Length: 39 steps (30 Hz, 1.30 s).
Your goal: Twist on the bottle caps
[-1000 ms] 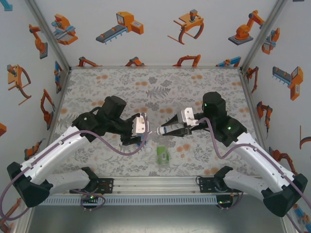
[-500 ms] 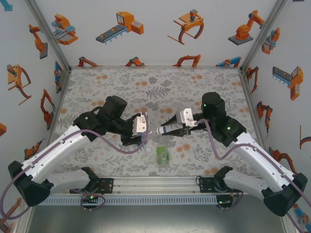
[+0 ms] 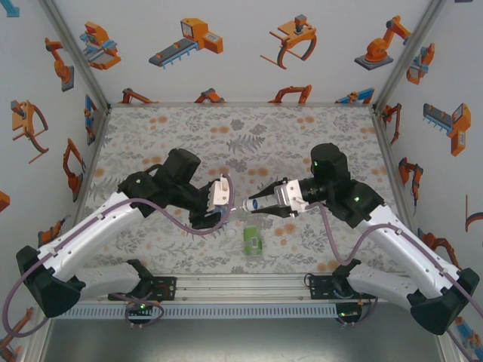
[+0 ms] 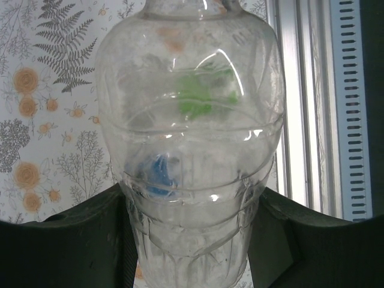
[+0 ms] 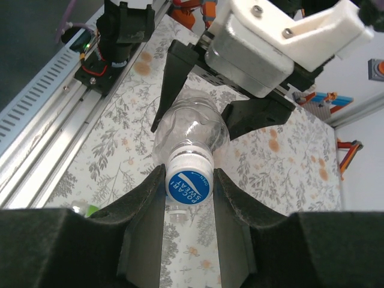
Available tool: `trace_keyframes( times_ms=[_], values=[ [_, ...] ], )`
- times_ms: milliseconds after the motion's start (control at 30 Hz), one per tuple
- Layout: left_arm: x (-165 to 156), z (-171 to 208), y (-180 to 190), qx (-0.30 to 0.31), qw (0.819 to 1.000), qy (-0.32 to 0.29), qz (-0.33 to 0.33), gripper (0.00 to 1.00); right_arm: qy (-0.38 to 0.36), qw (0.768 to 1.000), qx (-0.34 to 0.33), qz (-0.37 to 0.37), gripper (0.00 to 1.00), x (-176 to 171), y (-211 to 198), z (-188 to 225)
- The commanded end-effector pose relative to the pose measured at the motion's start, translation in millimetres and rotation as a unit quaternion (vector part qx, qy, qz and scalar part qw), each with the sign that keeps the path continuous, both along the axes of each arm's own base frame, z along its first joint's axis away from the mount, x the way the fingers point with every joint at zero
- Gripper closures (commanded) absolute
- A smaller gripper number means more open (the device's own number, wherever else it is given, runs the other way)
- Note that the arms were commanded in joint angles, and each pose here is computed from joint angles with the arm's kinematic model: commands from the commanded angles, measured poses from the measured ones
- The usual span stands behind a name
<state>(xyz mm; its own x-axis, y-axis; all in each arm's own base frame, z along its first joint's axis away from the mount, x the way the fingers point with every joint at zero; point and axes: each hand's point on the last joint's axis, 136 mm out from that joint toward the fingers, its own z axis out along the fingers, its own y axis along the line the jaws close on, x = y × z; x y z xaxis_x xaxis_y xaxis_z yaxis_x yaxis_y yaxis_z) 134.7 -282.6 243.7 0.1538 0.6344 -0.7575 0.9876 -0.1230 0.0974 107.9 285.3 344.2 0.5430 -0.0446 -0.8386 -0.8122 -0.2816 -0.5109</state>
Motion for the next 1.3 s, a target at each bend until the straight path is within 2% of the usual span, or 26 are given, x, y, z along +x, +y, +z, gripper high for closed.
trace_keyframes(
  times_ms=[0,333,600,800,1000,1167,1267],
  values=[
    [-12,36,-16,-0.059,0.997,-0.002,-0.048,1.00,-0.032,0.998,-0.013,0.046,1.00,-14,0,-7],
    [-26,28,-15,-0.023,0.996,0.020,-0.080,1.00,-0.080,0.993,-0.028,0.081,1.00,-27,1,-12],
    [-32,22,-16,0.008,0.995,0.027,-0.095,1.00,-0.072,0.992,-0.036,0.094,1.00,-31,2,-16],
    [-20,24,-21,-0.014,0.997,-0.007,-0.070,1.00,0.041,0.997,-0.047,0.040,1.00,-19,12,-19],
    [-6,25,-21,-0.028,0.997,-0.053,-0.041,1.00,0.169,0.984,-0.035,-0.042,1.00,-2,18,-21],
    [-2,31,-23,-0.052,0.995,-0.080,-0.034,1.00,0.280,0.949,-0.021,-0.140,1.00,23,20,-27],
    [1,34,-24,-0.063,0.993,-0.094,-0.029,1.00,0.358,0.909,-0.011,-0.214,1.00,44,18,-34]
  ],
)
